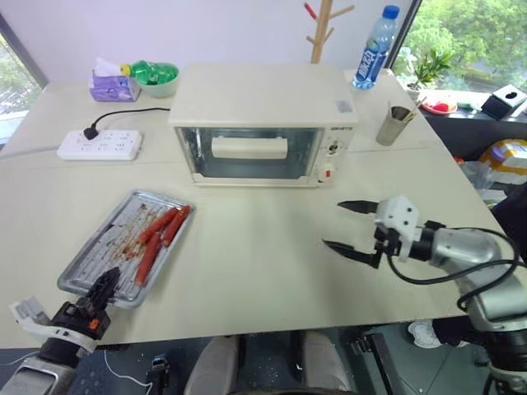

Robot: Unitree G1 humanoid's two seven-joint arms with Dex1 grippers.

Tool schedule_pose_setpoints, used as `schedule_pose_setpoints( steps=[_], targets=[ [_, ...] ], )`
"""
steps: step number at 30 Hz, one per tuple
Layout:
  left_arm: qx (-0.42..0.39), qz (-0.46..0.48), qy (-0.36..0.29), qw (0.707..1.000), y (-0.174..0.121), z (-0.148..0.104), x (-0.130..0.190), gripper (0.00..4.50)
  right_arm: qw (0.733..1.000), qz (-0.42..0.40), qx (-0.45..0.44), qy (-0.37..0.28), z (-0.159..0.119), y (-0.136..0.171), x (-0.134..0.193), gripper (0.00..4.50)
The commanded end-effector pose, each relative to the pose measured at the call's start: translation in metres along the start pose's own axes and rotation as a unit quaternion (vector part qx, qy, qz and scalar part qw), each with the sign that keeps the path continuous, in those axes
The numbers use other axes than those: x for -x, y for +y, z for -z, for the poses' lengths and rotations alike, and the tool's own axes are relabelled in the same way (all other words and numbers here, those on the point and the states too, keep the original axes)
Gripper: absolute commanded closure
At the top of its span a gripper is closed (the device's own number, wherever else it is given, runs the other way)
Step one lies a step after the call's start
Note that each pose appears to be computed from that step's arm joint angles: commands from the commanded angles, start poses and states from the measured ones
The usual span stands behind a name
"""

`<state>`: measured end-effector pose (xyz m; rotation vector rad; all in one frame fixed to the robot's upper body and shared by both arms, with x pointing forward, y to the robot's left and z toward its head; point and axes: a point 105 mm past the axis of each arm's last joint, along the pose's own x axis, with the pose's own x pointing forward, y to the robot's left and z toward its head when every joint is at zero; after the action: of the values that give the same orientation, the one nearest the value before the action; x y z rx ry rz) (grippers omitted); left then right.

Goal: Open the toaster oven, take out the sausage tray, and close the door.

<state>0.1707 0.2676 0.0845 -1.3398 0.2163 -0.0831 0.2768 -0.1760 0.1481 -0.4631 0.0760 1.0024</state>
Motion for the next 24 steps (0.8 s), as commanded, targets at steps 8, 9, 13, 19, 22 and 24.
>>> schedule_pose_setpoints(
  steps=[8, 9, 13, 19, 22, 24],
  targets=[
    [-0.054, 0.073, 0.19, 0.978, -0.015, 0.029, -0.026, 4.5, 0.999, 0.001, -0.038, 0.009, -0.005, -0.003, 0.019, 0.04],
    [-0.059, 0.077, 0.214, 0.972, -0.015, 0.032, -0.028, 4.5, 0.999, 0.007, -0.042, 0.009, -0.005, -0.003, 0.02, 0.04],
    [-0.072, 0.099, 0.312, 0.942, -0.019, 0.047, -0.045, 4.5, 0.999, 0.017, -0.041, 0.018, -0.004, 0.001, 0.027, 0.04],
    [-0.079, 0.128, 0.415, 0.897, -0.027, 0.069, -0.077, 4.5, 0.998, 0.041, -0.042, 0.035, -0.002, 0.008, 0.041, 0.04],
    [-0.084, 0.138, 0.453, 0.877, -0.031, 0.081, -0.095, 4.5, 0.997, 0.053, -0.045, 0.042, -0.001, 0.013, 0.046, 0.04],
    [-0.089, 0.138, 0.474, 0.865, -0.031, 0.089, -0.107, 4.5, 0.996, 0.059, -0.046, 0.046, -0.001, 0.017, 0.049, 0.04]
  ],
)
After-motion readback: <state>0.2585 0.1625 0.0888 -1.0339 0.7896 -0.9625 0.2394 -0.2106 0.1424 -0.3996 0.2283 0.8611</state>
